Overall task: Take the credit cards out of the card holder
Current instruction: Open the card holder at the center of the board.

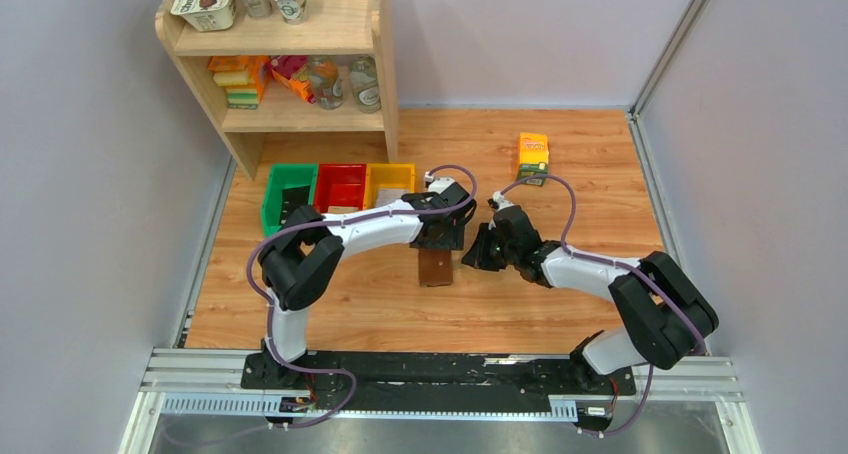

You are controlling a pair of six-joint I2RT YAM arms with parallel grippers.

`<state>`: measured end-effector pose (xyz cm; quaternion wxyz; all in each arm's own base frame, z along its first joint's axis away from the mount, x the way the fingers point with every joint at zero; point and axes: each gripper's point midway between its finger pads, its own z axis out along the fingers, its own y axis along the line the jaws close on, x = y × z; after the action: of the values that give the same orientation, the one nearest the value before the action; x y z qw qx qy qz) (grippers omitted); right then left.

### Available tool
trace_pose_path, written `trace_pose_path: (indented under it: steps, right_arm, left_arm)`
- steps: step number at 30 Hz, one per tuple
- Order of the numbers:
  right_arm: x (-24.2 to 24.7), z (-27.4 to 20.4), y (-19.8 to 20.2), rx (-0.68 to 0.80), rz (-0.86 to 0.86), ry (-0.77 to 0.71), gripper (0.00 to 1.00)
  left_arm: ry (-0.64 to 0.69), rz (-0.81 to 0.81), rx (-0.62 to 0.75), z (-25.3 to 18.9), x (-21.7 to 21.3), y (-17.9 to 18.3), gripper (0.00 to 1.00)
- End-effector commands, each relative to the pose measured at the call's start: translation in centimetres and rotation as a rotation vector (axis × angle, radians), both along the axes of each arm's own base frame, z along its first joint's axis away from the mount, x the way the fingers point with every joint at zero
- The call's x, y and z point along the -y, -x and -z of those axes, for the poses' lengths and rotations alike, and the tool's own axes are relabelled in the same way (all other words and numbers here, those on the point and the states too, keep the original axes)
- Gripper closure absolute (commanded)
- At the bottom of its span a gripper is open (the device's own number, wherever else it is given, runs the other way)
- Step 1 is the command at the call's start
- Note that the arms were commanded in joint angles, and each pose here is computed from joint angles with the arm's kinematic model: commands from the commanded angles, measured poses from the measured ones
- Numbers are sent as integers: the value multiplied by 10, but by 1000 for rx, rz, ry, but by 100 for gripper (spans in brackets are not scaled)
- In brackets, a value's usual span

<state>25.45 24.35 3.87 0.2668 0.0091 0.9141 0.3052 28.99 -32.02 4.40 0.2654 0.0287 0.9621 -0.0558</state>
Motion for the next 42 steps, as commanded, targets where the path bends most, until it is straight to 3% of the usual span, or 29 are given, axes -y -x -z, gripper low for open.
trace_pose_path:
  steps: [1, 8, 11, 13, 24, 27, 35, 42]
  right_arm:
    - [-1, -16, -10, 68, 27, -33, 100]
    - [-1, -17, -10, 71, 27, -31, 100]
    - [0, -17, -11, 74, 30, -29, 100]
    - [0, -18, -10, 76, 29, -29, 100]
    - [7, -50, -12, 150, 18, -8, 100]
    - [10, -69, -9, 186, -5, -3, 100]
    - [15, -114, -6, 262, -99, 63, 100]
    - [-12, -116, 16, 198, -235, 84, 100]
  left_arm:
    - [-42, 21, -21, 6, 1, 2, 21]
    - [-78, 26, -38, 14, -1, 12, 32]
    - [-96, 32, -29, 12, -3, 11, 45]
    - [-114, 30, -21, 11, -7, 10, 48]
    - [-176, 11, -16, 8, -41, 26, 39]
    - [-133, -11, 14, 0, -47, 30, 40]
    - [129, -75, 153, -48, -59, 37, 38]
    - [295, -141, 222, -80, -87, 43, 34]
